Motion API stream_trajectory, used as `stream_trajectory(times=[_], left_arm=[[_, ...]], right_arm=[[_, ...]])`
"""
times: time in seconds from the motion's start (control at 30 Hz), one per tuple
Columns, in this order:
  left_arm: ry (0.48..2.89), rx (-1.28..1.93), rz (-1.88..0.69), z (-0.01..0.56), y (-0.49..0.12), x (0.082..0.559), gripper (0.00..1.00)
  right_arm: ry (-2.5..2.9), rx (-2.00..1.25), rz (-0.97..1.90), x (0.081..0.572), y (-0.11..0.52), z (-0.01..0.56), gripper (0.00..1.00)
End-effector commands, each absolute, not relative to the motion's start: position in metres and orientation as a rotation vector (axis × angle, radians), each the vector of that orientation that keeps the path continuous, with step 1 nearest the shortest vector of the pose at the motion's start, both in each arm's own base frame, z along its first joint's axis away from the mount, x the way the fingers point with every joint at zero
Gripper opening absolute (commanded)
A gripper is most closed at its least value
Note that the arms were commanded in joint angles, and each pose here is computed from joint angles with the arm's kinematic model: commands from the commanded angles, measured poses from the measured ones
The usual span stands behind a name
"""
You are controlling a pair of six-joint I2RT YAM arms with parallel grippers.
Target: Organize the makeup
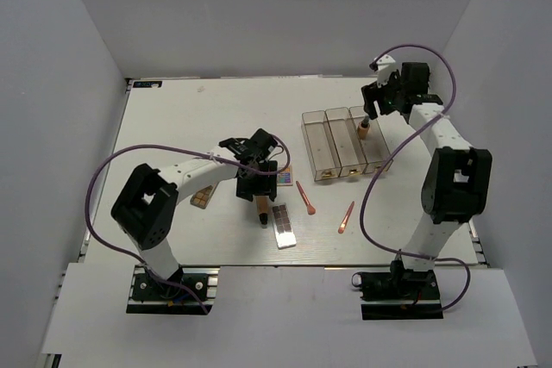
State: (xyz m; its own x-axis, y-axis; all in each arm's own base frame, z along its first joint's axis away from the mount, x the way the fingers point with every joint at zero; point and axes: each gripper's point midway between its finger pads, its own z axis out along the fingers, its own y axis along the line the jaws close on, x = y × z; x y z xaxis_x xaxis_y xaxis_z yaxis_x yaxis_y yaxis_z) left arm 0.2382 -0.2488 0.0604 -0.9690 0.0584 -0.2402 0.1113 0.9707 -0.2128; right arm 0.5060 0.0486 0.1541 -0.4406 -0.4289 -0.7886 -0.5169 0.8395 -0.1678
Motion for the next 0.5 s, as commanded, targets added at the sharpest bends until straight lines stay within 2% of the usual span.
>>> stream_trajectory(times=[0.0, 0.2, 0.3, 0.33, 0.43, 0.47], left_arm=[[2.881, 0.098, -0.219, 0.055, -0.25, 0.245, 0.73], [2.898, 0.097, -0.083, 0.038, -0.249, 0.251, 0.6], [2.889, 0.088, -0.075, 0.04, -0.249, 0.254, 0.49], [2.882, 0.085, -0.087, 0.044, -0.25, 0.255, 0.42], [2.859, 0.082, -0.131, 0.059, -0.255, 0.257, 0.28], [2.843, 0.081, -0.164, 0.07, -0.259, 0.26, 0.28]], right_arm=[[1.969, -0.611, 0.104, 0.506, 0.047, 0.204, 0.78], [1.937, -0.596, 0.159, 0.49, 0.055, 0.218, 0.78], [1.941, -0.602, 0.179, 0.481, 0.059, 0.216, 0.77], [1.948, -0.595, 0.186, 0.477, 0.058, 0.213, 0.78], [1.953, -0.568, 0.177, 0.472, 0.046, 0.213, 0.77], [1.953, -0.569, 0.183, 0.468, 0.046, 0.213, 0.77]])
